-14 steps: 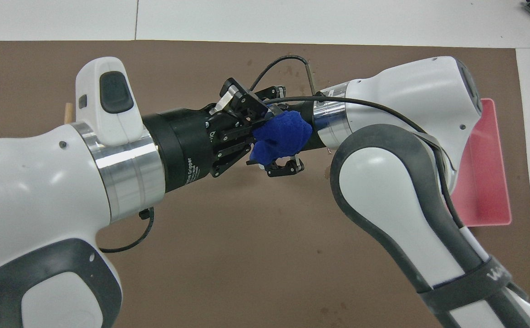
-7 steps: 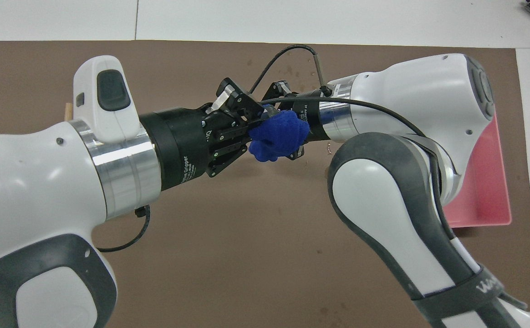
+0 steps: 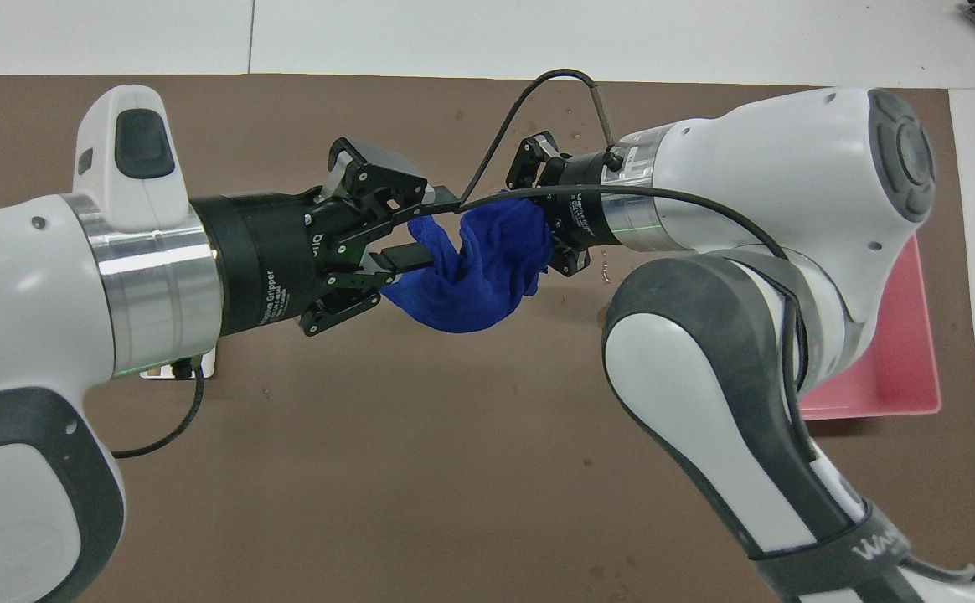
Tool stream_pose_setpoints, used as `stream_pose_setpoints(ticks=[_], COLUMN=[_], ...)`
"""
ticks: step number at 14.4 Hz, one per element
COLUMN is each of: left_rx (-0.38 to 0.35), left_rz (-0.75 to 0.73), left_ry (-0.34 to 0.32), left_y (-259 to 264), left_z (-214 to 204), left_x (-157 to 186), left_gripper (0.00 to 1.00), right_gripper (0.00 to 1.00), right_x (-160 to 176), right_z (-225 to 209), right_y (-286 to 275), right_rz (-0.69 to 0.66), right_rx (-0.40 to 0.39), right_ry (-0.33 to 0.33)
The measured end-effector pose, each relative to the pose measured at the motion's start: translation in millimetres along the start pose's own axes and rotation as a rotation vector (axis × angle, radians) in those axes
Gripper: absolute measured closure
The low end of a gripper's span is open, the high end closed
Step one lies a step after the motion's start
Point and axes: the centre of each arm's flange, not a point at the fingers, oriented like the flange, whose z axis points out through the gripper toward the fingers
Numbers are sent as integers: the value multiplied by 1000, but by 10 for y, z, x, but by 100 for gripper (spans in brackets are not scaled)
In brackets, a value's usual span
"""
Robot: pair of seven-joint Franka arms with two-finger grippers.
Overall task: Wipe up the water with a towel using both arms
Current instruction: 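Grasp the cloth with the right gripper and open the left gripper, then lower the cloth onto the water spill while the left gripper withdraws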
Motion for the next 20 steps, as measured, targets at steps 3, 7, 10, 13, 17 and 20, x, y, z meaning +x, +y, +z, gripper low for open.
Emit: stream_pose_setpoints(ticks=[3,7,10,13,17,20], left_rx=[102,281,426,574,704,793], left_rz=[22,47,127,256,426,543], left_ry=[67,164,223,254,209,125], left_y=[-130,-412,-627,-856,-1060,-1092], left_z=[-94,-205,-303,-563,-957,-957], left_x=[242,564,793,1137,1480,1597], left_gripper=[5,0,0,0,0,0], right_gripper=[93,93,93,93,93,93], right_x=[-12,25,252,681,747,766], right_z=[13,58,113,-62,-124,-47], right_y=[10,78,322,595,909,1163], right_rz=[-73,-260,-358,-417,-428,-422], right_rx=[-16,-62,-205,-355,-514,-581], right_ry=[48,86,89,54,45,47])
